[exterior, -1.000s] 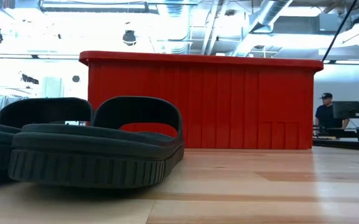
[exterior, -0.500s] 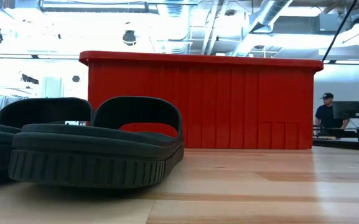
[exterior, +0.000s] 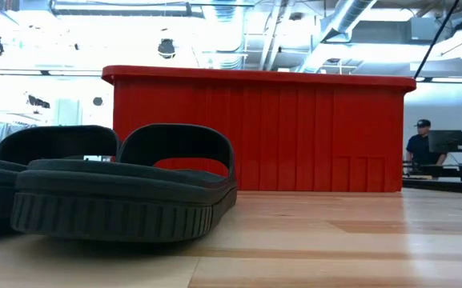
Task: Pick and place slides into bin
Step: Put the black slide into the red organizer bin
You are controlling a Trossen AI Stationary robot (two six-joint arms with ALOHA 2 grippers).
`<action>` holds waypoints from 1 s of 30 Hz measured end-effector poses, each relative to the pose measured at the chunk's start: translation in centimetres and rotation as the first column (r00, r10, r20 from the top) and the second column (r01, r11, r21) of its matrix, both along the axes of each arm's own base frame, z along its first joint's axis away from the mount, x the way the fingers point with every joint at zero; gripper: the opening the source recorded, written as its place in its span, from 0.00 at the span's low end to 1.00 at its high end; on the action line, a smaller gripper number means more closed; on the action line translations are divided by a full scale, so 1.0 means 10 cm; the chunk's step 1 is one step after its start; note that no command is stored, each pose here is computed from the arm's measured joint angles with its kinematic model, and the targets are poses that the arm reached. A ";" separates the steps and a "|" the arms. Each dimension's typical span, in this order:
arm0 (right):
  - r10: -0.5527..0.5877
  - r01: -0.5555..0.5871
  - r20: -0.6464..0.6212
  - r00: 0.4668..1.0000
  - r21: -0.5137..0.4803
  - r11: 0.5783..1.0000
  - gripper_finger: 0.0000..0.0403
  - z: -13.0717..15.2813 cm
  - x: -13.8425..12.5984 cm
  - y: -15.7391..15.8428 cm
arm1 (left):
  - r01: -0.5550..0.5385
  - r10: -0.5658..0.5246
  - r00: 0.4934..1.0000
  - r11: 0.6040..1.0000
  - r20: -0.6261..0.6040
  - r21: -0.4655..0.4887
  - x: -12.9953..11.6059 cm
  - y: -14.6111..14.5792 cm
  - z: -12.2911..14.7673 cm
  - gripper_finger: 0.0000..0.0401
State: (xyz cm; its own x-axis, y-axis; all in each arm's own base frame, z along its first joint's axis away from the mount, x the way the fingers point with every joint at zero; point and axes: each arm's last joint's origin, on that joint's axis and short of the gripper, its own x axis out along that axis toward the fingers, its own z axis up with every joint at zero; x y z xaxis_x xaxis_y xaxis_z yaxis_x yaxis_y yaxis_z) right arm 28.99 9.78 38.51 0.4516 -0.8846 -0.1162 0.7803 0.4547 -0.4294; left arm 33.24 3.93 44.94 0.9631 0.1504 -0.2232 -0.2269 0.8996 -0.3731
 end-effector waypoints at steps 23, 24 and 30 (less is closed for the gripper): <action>0.058 -0.061 -0.175 0.983 -0.016 0.998 0.21 -0.02 0.00 0.02 | 0.032 -0.031 0.999 0.995 -0.011 0.095 -0.04 -0.01 0.03 0.06; 0.064 -0.068 -0.192 0.979 -0.017 0.998 0.23 -0.02 0.00 0.03 | 0.034 -0.033 0.999 0.995 -0.012 0.095 -0.04 -0.01 0.03 0.06; 0.126 -0.126 -0.293 0.948 0.020 0.992 0.35 -0.05 -0.01 0.06 | 0.029 -0.028 1.000 0.993 -0.009 0.117 -0.17 -0.02 0.11 0.06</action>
